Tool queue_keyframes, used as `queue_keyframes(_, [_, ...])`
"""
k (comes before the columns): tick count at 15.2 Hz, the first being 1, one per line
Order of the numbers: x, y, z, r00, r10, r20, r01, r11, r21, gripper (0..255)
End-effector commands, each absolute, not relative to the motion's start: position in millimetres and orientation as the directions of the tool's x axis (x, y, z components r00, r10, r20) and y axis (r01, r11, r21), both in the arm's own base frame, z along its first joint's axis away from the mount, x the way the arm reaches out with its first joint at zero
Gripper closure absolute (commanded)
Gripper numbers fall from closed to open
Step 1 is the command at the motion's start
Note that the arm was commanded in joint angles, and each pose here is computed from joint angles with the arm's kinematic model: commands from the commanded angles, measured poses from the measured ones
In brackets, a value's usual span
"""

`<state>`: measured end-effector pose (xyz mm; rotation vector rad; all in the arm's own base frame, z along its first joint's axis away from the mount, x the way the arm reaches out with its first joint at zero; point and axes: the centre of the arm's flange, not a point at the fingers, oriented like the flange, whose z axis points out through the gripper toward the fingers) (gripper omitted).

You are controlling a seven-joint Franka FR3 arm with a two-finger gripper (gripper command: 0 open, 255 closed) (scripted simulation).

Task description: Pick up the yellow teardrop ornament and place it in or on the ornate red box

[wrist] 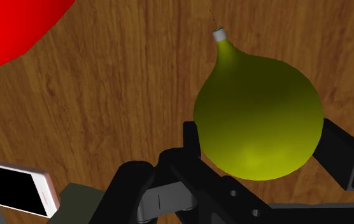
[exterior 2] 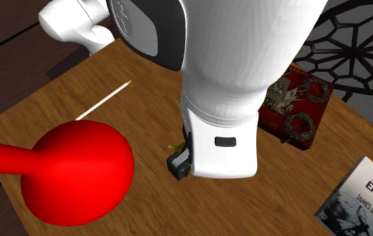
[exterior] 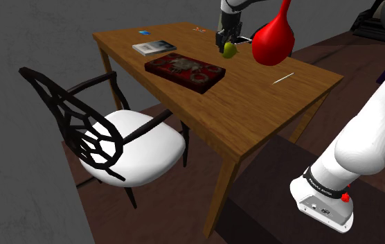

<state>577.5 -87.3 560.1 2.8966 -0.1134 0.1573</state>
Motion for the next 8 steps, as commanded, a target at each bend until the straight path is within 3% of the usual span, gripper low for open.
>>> queue_keyframes(1, [578,-87,571,0.991,-0.064,0.116,-0.09,-0.969,0.232,255])
queue_keyframes(8, [578,-87,608,0.991,-0.064,0.116,-0.09,-0.969,0.232,255])
